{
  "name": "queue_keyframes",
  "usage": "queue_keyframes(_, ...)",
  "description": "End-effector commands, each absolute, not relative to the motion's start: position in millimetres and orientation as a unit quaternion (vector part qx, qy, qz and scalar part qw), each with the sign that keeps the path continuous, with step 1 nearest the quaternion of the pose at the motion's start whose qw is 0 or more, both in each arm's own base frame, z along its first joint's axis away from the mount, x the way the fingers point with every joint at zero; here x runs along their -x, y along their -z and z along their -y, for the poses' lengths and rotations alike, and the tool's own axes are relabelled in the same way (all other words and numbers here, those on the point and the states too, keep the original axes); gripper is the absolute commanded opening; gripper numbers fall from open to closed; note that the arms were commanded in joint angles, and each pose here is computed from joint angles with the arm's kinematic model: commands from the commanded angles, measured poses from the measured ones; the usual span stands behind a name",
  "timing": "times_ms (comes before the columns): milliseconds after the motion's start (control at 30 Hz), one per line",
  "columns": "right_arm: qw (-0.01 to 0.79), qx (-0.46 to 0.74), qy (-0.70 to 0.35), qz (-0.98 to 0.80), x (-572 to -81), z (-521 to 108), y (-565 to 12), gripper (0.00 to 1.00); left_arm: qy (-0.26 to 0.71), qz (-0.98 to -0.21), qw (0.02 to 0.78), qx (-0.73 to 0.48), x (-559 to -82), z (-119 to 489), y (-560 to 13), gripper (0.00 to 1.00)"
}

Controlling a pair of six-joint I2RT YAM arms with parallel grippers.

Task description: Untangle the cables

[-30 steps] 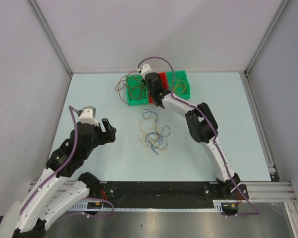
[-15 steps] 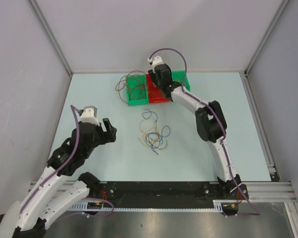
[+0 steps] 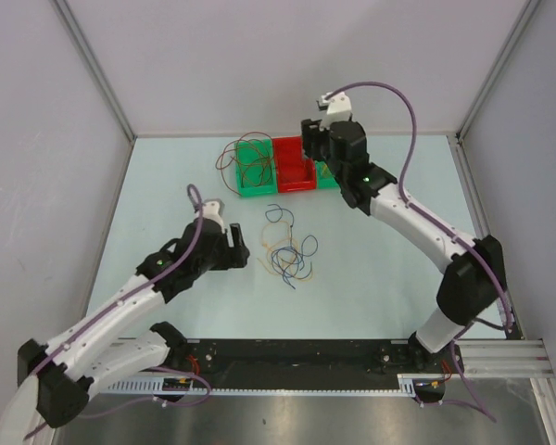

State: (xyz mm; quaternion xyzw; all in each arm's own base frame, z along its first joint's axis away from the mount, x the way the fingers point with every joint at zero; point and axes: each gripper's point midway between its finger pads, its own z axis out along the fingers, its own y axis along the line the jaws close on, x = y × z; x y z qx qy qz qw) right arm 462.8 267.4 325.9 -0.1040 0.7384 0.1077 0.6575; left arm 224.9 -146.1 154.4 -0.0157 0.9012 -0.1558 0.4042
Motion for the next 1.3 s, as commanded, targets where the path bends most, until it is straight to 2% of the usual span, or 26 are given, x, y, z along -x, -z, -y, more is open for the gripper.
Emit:
queue_keyframes(0, 0.63, 0.055, -0.148, -0.76, -437, -248, -312, 0.68, 0.223, -0.89, 0.397, -0.005, -237, 201, -153, 0.78)
queue_keyframes(333, 0.576, 0.047, -0.171, -0.798, -390, -230, -277, 0.68, 0.25, -0.907, 0.335, -0.038, -246, 262, -109, 0.73)
queue_keyframes(533, 0.555, 0.052, -0.178, -0.811, -378, -230, -260, 0.67, 0.256, -0.91, 0.32, -0.054, -249, 284, -97, 0.65)
queue_keyframes(633, 0.544, 0.056, -0.177, -0.819, -373, -230, -249, 0.66, 0.256, -0.91, 0.321, -0.054, -253, 288, -96, 0.51)
queue_keyframes(667, 0.54, 0.057, -0.175, -0.821, -371, -230, -244, 0.66, 0.254, -0.911, 0.319, -0.056, -255, 289, -94, 0.37)
queue_keyframes(733, 0.534, 0.058, -0.176, -0.825, -369, -230, -238, 0.66, 0.25, -0.911, 0.322, -0.057, -260, 292, -96, 0.23)
queue_keyframes(767, 0.53, 0.059, -0.175, -0.827, -367, -229, -234, 0.66, 0.24, -0.915, 0.318, -0.056, -259, 288, -96, 0.06)
queue_keyframes(800, 0.526, 0.06, -0.175, -0.83, -365, -229, -230, 0.66, 0.235, -0.915, 0.324, -0.053, -261, 287, -100, 0.0)
queue_keyframes(1000, 0.514, 0.063, -0.193, -0.833, -349, -227, -222, 0.66, 0.243, -0.879, 0.407, -0.052, -270, 271, -187, 0.0)
queue_keyframes(1267, 0.52, 0.079, -0.256, -0.811, -328, -233, -245, 0.67, 0.264, -0.795, 0.544, -0.045, -269, 235, -366, 0.0)
